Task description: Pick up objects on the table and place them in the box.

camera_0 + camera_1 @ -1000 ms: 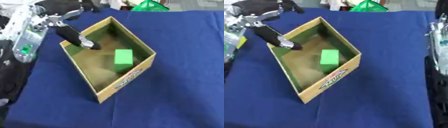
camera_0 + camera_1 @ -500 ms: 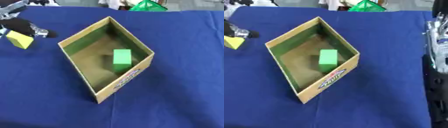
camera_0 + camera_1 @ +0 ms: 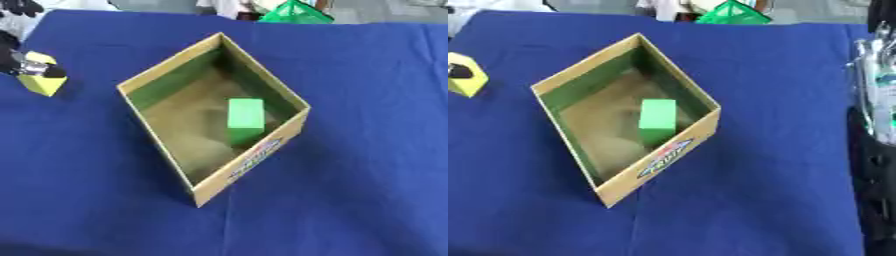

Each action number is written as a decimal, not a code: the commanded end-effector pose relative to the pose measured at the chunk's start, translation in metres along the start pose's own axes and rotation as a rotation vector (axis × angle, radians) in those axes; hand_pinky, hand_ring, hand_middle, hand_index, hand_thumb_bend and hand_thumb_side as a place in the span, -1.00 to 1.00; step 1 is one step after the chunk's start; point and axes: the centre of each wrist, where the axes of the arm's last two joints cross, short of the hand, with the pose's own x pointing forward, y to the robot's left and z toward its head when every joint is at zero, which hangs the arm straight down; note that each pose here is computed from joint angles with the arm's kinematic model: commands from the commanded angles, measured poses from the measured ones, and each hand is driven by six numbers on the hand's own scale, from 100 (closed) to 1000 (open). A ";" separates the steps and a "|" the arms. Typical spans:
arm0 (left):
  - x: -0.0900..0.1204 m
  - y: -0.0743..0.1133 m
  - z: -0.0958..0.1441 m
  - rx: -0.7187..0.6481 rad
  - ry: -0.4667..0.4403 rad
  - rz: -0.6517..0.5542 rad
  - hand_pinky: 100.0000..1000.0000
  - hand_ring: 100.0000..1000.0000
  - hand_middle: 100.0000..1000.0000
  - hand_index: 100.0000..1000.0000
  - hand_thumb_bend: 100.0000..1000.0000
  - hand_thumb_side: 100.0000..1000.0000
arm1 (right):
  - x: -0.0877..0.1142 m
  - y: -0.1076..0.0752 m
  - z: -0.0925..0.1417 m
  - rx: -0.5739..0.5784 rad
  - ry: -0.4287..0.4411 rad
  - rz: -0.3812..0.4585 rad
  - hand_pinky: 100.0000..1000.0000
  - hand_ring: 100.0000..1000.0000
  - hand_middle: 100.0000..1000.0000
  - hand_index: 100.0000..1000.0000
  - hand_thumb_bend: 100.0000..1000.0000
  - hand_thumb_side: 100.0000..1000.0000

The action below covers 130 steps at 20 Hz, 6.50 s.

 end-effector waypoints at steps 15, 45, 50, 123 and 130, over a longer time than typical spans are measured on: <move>-0.041 0.002 -0.002 0.016 0.093 -0.009 0.62 0.71 0.61 0.87 -0.05 -1.00 | 0.004 -0.008 -0.014 -0.001 -0.041 0.024 0.58 0.64 0.18 0.65 -0.69 1.00; -0.051 0.007 -0.016 -0.058 0.202 -0.174 0.63 0.74 0.71 0.89 -0.09 -1.00 | 0.002 -0.008 -0.022 0.017 -0.045 0.014 0.59 0.64 0.16 0.65 -0.73 1.00; -0.052 0.002 -0.020 -0.072 0.212 -0.155 0.57 0.69 0.65 0.84 -0.19 -1.00 | 0.001 -0.008 -0.023 0.020 -0.043 0.013 0.59 0.64 0.15 0.65 -0.73 1.00; 0.232 -0.055 -0.065 -0.010 -0.551 -0.139 0.39 0.47 0.42 0.74 0.00 -0.09 | 0.007 0.004 0.000 0.013 0.002 -0.042 0.60 0.64 0.17 0.66 -0.71 1.00; 0.229 -0.045 -0.060 0.052 -0.534 -0.177 0.56 0.68 0.61 0.87 0.33 -0.04 | 0.007 0.003 0.001 0.013 0.005 -0.042 0.60 0.64 0.17 0.66 -0.71 1.00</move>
